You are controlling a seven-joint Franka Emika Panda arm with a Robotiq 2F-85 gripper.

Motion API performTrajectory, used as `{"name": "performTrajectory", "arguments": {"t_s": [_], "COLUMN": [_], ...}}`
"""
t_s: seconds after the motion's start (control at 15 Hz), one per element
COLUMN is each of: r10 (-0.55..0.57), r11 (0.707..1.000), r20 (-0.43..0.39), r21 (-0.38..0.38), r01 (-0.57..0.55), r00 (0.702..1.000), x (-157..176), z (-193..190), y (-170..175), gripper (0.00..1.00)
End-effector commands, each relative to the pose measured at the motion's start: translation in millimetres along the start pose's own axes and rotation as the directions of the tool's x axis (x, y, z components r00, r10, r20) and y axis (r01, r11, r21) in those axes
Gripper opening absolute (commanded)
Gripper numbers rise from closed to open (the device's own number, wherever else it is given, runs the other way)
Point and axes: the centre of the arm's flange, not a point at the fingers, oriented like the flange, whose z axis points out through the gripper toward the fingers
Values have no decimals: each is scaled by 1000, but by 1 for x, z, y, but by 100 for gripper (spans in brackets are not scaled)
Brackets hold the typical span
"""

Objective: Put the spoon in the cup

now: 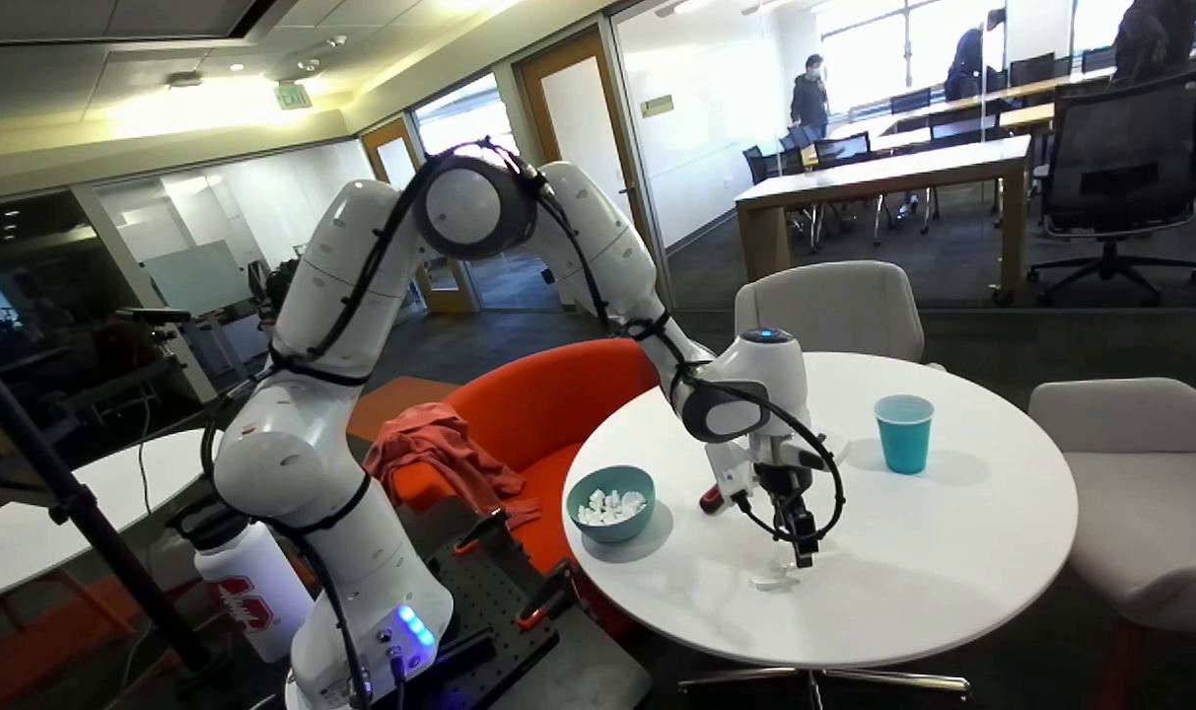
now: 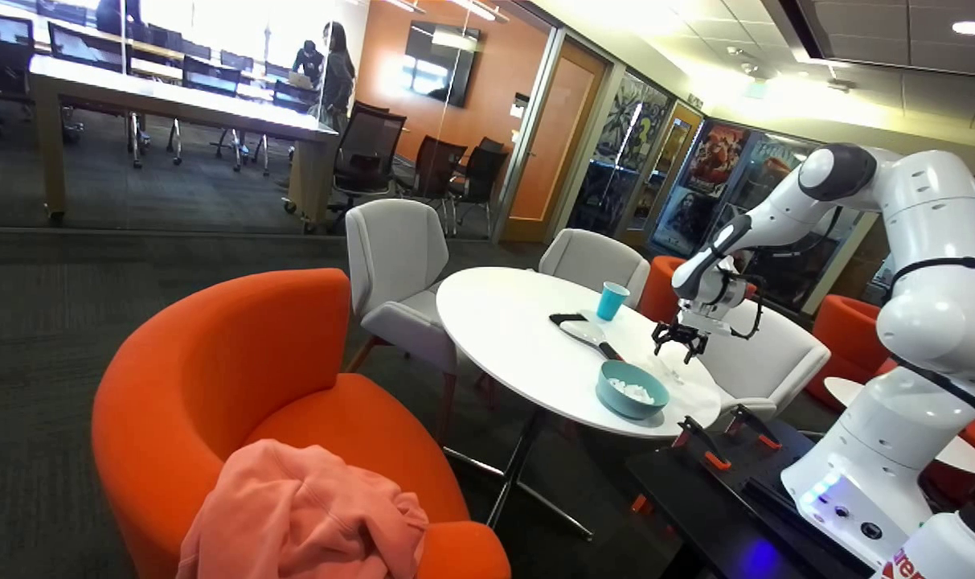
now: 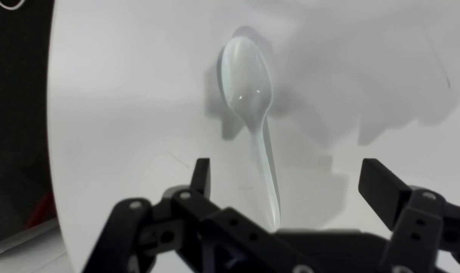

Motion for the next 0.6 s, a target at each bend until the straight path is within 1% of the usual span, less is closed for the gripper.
{"name": "performTrajectory", "arguments": {"t_s": [0.0,0.27,0.53], "r10": [2,10,-4], "r11": [1000,1000,1000], "r20": [-15,-6,1], "r21": [21,21,24], "r01": [-2,-10,4], "r00": [1000,1000,1000], "x": [10,13,12], "z": [7,12,19], "y": [12,19,17], "gripper": [100,100,100]}}
